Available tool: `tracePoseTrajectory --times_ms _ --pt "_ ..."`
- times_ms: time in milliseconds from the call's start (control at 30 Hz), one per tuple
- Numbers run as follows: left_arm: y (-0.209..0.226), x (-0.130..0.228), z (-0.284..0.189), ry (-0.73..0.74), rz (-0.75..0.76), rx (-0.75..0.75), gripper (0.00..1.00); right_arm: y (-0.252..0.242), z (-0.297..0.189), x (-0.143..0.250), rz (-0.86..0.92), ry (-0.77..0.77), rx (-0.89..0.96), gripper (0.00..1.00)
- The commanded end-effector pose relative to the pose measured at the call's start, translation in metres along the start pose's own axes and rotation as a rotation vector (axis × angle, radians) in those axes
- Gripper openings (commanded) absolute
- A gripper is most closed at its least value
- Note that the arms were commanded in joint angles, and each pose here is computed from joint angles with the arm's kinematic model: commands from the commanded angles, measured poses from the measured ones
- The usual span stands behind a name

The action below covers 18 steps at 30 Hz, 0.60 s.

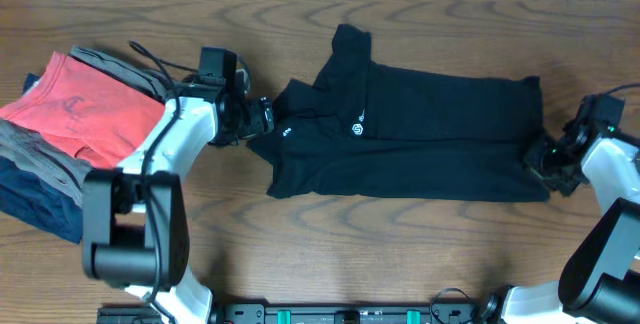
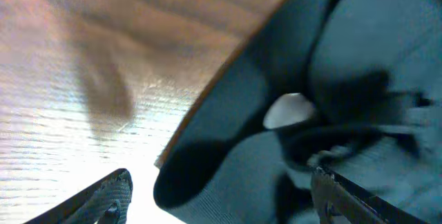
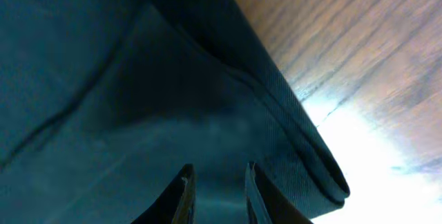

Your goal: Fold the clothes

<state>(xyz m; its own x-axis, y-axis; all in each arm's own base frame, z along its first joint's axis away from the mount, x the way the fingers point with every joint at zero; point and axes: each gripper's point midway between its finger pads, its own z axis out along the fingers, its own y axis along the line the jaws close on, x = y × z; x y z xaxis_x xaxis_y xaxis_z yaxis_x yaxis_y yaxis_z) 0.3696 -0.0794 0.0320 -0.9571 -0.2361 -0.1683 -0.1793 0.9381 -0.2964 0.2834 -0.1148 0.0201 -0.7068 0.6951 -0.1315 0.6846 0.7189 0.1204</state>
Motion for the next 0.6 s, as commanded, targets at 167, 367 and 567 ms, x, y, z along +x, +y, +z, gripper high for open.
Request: tracePoseTrajectory --times_ms 167,367,567 --pt "0.018 0.022 0.033 0.109 -0.062 -0.048 0.47 -0.012 0.011 0.007 -0.014 -0.033 0.046 0.23" --pt "0.024 0.033 0.032 0.153 -0.076 -0.070 0.06 -0.038 0.015 0.012 -0.008 -0.045 0.170 0.22" --pt "0.053 0.060 0.020 0.269 -0.148 -0.162 0.06 -0.058 0.019 0.021 0.015 -0.032 0.236 0.31"
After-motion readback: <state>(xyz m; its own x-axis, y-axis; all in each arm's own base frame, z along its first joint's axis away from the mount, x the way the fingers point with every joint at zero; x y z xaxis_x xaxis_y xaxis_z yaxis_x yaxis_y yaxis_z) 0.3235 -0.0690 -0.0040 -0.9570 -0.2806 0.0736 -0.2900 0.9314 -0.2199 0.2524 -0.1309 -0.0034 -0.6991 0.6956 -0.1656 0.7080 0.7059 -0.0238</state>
